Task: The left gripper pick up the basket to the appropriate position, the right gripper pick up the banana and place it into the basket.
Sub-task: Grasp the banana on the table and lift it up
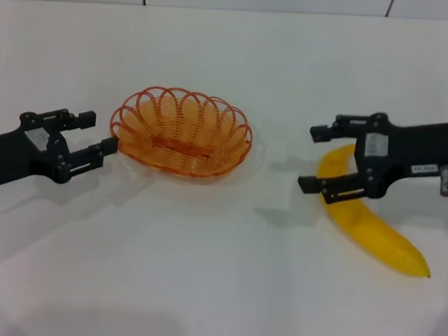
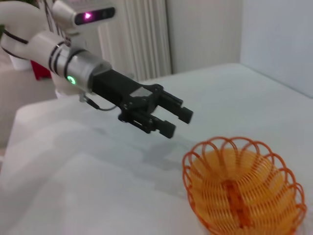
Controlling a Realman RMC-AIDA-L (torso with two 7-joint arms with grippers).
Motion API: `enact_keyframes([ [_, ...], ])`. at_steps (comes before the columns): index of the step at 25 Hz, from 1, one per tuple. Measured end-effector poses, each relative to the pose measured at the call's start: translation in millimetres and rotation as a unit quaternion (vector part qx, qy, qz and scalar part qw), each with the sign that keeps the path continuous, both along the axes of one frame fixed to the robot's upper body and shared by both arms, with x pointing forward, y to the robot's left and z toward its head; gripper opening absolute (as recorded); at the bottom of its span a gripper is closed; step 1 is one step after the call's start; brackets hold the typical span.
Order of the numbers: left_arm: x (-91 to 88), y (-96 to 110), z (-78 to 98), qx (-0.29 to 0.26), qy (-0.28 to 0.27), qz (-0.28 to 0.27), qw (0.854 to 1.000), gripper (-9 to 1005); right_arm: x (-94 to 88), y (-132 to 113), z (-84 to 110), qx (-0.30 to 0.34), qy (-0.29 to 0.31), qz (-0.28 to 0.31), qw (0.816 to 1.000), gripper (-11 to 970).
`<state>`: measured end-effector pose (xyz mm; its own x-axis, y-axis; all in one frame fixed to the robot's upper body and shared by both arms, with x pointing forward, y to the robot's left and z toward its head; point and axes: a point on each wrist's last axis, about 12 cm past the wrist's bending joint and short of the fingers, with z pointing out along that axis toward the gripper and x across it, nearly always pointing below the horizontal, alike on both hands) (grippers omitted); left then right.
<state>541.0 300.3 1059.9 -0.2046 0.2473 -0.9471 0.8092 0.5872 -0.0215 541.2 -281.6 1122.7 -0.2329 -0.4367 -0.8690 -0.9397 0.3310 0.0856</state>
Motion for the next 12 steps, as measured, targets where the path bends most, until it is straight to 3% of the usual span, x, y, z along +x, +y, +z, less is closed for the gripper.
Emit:
enact_keyframes([
  [7, -4.4, -1, -6.1, 0.003, 0.002, -0.001, 1.0, 596, -9.0, 21, 22.3, -0.07, 0.005, -0.04, 0.997, 896],
  [12, -6.5, -2, -8.6, 0.0, 0.004, -0.001, 1.0, 596, -11.5, 17, 25.8, -0.13, 0.054, -0.092, 0.986, 890],
])
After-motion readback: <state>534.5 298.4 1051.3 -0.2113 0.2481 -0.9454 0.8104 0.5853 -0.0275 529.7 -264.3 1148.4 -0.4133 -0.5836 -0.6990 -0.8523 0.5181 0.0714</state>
